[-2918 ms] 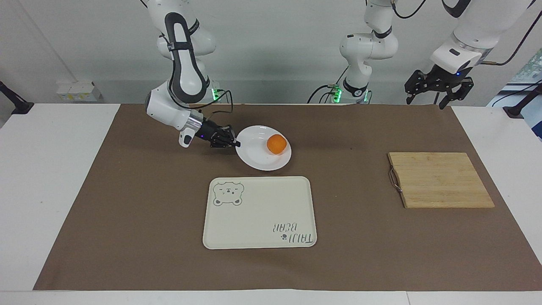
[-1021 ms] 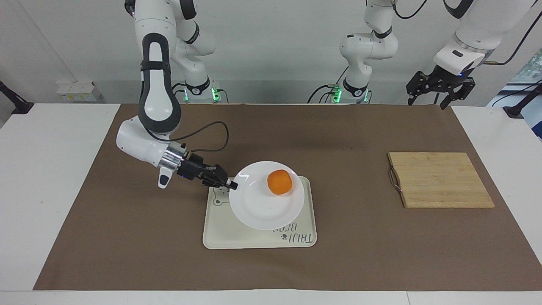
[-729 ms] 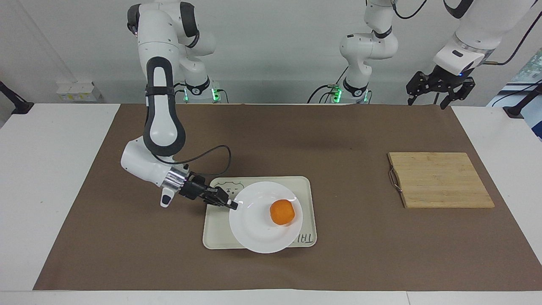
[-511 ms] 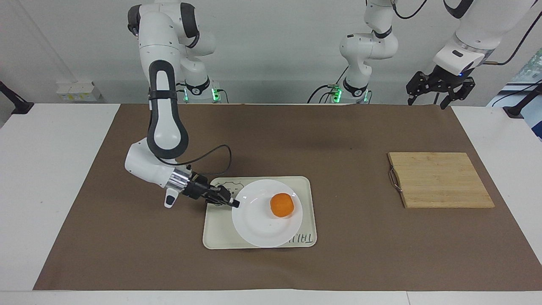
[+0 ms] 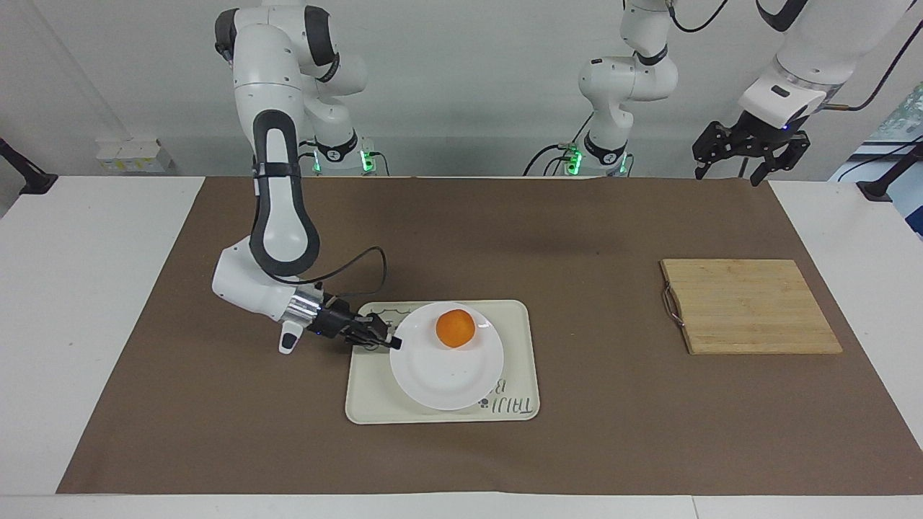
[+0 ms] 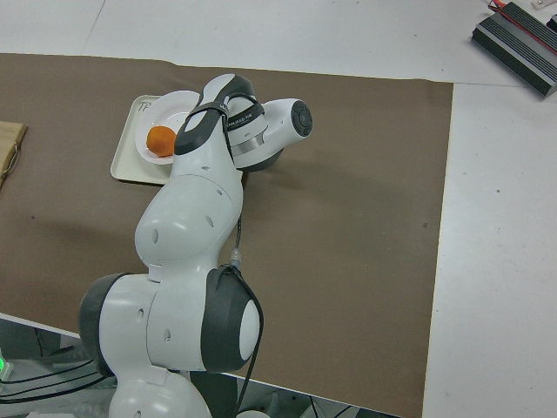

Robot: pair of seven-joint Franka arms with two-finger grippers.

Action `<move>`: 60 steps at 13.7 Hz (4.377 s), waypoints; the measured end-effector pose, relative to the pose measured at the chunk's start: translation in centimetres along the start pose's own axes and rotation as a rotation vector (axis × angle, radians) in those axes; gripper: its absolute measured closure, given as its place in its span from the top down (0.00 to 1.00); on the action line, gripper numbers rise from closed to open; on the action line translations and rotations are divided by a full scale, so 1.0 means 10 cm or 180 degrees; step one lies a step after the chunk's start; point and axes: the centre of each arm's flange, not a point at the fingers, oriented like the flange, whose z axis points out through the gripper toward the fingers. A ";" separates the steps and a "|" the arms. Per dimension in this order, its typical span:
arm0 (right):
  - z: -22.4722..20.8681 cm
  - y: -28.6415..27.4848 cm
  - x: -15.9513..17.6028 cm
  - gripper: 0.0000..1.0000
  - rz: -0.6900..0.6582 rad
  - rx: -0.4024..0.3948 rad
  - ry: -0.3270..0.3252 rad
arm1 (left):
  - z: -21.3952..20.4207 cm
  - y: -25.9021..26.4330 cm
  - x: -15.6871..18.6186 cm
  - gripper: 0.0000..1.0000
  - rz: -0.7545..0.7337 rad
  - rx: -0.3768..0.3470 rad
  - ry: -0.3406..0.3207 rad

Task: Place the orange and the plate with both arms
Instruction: 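Lower the plate onto the tray with the right gripper, then open the right gripper and withdraw it from the plate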

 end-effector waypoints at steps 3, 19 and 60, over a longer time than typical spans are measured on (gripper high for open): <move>0.06 0.01 -0.04 0.04 -0.0010 -0.0026 -0.0045 | 0.00 0.00 0.00 1.00 -0.0002 0.0000 0.0000; -0.01 0.08 -0.02 0.74 -0.0332 -0.0222 -0.0058 | 0.00 0.00 0.00 1.00 -0.0003 0.0000 0.0000; -3.39 -2.37 -1.01 1.00 -0.0405 -0.3078 -0.0189 | 0.00 0.00 0.00 1.00 -0.0004 0.0000 0.0000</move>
